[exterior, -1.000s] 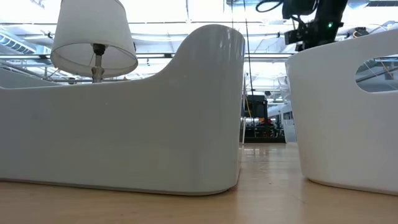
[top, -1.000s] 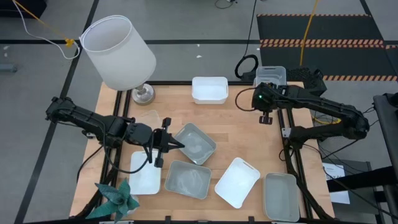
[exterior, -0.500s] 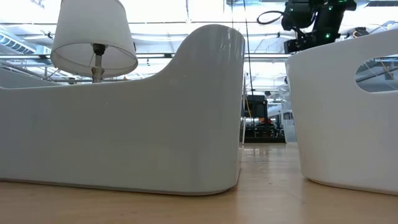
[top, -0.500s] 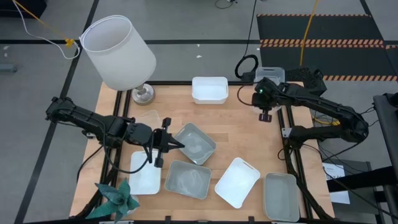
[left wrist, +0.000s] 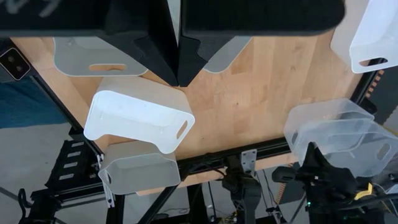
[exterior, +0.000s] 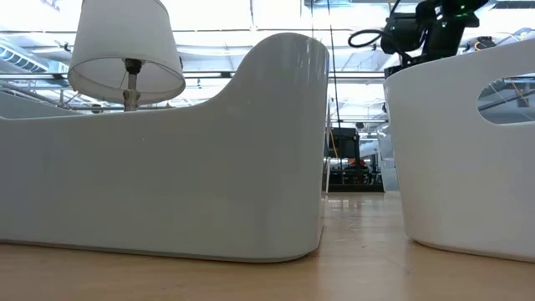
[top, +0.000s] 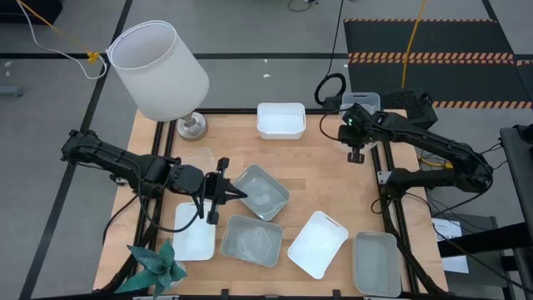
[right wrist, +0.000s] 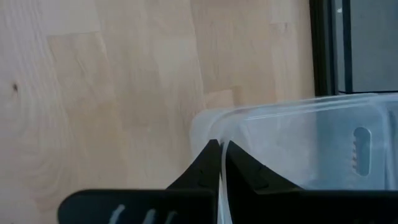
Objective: Stack baskets by color
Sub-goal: Stack the bottom left transparent bin on the top transparent bin
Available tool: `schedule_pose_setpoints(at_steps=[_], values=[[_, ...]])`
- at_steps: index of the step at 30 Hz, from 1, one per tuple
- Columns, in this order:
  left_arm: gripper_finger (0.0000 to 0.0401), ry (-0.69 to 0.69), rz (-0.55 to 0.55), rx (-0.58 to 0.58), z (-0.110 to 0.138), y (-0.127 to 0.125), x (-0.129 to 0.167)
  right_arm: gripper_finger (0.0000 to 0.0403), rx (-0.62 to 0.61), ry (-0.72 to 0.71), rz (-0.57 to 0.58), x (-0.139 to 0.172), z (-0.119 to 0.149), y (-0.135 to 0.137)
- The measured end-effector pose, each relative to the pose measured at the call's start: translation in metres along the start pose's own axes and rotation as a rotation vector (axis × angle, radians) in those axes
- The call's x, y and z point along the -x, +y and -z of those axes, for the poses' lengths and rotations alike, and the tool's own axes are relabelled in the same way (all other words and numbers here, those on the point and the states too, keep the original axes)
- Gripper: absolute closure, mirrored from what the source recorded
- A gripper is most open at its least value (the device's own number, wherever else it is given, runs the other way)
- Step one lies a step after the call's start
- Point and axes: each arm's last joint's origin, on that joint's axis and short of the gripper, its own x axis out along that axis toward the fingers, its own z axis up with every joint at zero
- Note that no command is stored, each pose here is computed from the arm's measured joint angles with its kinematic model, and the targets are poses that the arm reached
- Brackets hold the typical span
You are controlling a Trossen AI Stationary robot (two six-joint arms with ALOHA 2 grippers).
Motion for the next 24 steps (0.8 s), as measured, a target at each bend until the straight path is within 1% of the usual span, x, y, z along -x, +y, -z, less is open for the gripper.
schedule_pose_setpoints(at_steps=[7, 11, 24], values=[[0.0389, 0.000, 0.000, 0.000, 0.0000, 0.0000, 0.0000, 0.0401, -0.021, -0.004, -0.004, -0.0007, 0.0023, -0.0043], [0.0389, 0.000, 0.000, 0.000, 0.0000, 0.0000, 0.0000, 0.0401, -0.031, -0.017, -0.045, -0.0009, 0.0035, -0.0046], [0.0389, 0.000, 0.000, 0.001, 0.0000, 0.0000, 0.0001, 0.0401, -0.044, -0.011, -0.052, -0.0009, 0.0042, -0.0040]])
